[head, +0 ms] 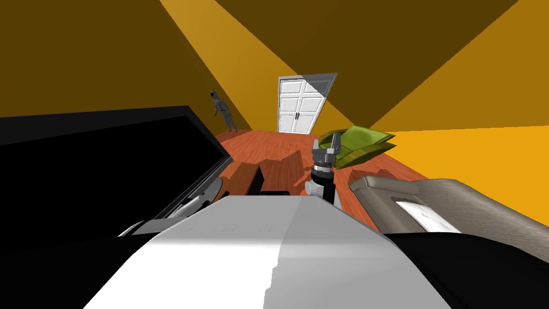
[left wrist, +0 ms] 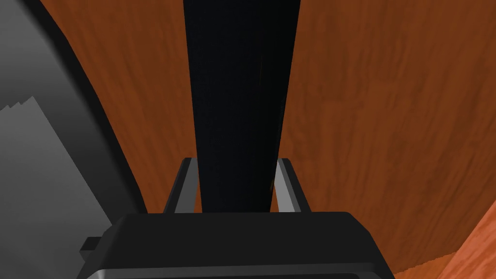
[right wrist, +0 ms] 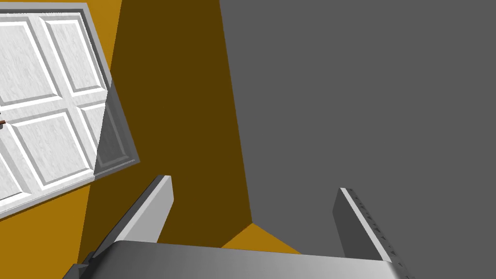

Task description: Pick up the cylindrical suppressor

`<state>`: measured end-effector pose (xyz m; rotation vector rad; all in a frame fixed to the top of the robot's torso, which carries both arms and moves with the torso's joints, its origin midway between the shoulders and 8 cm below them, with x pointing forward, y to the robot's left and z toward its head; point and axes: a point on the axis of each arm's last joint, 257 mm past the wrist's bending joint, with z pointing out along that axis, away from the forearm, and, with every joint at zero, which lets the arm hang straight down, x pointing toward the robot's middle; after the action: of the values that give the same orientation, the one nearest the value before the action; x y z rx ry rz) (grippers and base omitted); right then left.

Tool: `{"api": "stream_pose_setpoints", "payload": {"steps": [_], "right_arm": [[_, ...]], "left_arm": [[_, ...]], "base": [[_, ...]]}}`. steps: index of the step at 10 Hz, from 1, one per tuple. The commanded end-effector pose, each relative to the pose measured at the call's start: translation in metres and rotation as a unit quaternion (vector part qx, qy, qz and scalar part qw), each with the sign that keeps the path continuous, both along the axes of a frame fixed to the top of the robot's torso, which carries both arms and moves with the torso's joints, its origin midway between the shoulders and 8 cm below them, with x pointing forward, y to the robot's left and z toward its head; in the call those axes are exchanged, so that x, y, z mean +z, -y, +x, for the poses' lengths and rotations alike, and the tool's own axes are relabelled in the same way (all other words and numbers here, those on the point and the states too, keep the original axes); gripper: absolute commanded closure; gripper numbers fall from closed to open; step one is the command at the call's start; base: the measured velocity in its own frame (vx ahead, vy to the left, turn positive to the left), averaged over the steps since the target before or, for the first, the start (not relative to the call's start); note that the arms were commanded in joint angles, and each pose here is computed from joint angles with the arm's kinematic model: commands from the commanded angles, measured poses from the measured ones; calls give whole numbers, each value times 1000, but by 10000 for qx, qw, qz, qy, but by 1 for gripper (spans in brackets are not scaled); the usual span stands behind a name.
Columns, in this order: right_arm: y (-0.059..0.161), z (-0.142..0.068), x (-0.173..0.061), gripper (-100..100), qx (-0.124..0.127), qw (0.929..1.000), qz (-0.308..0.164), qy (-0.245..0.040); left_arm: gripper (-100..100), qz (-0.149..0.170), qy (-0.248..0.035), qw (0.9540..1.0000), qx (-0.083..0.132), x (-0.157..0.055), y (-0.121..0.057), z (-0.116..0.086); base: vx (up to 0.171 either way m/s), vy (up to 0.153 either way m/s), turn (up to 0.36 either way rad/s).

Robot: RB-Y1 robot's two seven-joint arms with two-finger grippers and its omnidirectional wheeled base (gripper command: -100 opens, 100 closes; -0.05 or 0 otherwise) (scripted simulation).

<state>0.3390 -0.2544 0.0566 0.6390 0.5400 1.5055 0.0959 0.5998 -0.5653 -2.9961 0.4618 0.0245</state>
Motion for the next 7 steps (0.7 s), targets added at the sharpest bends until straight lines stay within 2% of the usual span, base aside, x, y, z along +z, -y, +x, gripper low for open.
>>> {"api": "stream_pose_setpoints", "payload": {"steps": [1,2,3,4,5,6,7], "right_arm": [[0,0,0,0,0,10000,0,0],[0,0,0,0,0,10000,0,0],[0,0,0,0,0,10000,1,0],[0,0,0,0,1,10000,1,1],[0,0,0,0,1,10000,0,1],[0,0,0,0,0,10000,0,1],[0,0,0,0,1,10000,0,1]], "left_arm": [[100,7,-51,9994,-335,5,-2,15],[100,26,-54,9983,-571,8,-3,29],[100,26,-53,9983,-572,8,-3,29],[100,26,-53,9983,-572,8,-3,29],[100,50,-56,9967,-806,13,-4,43],[100,30,-45,9976,-691,9,-1,38],[0,38,-52,9974,-723,10,-1,39]], "base": [[94,-23,476],[115,-88,411],[108,-72,259],[49,-16,27],[47,-5,250],[27,-11,68],[4,-2,-11]]}}
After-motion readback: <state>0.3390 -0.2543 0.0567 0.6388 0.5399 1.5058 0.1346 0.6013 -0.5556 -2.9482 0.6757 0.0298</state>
